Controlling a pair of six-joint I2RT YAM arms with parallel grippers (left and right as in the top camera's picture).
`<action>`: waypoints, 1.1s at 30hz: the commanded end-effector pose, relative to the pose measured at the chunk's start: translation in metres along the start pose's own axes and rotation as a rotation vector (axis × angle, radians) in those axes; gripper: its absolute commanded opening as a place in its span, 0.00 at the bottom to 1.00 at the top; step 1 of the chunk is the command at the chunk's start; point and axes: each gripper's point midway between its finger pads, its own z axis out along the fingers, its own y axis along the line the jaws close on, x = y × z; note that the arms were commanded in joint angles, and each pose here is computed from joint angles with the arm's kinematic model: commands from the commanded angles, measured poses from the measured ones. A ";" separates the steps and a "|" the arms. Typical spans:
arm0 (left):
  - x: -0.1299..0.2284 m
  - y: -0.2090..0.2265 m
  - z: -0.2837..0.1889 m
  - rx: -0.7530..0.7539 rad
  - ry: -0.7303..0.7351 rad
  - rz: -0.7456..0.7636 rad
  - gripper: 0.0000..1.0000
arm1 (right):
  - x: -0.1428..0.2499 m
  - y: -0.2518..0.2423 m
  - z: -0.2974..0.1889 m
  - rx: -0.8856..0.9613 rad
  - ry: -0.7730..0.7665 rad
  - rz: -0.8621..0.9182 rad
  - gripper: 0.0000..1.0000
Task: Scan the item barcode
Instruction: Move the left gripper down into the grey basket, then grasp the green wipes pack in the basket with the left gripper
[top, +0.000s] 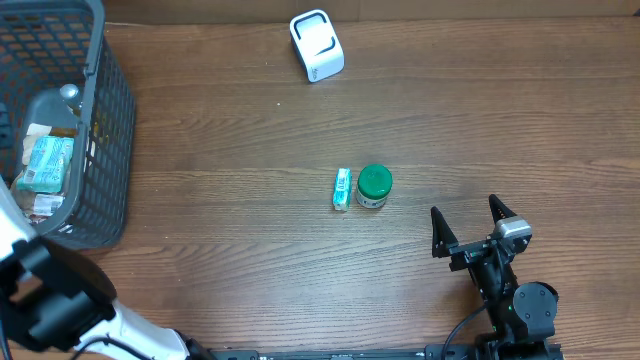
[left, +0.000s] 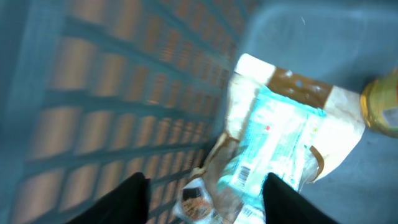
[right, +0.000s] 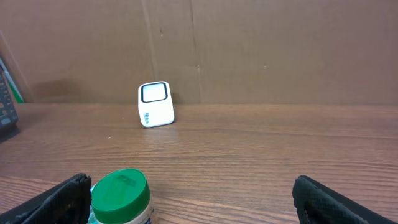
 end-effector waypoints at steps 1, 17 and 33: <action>0.002 -0.017 0.024 0.080 0.009 0.156 0.63 | 0.002 -0.003 0.000 0.013 -0.002 -0.002 1.00; 0.052 -0.083 0.110 0.340 0.151 0.281 0.93 | 0.002 -0.003 0.000 0.013 -0.002 -0.002 1.00; 0.097 -0.085 0.151 0.306 0.318 0.323 0.96 | 0.002 -0.003 0.000 0.013 -0.002 -0.002 1.00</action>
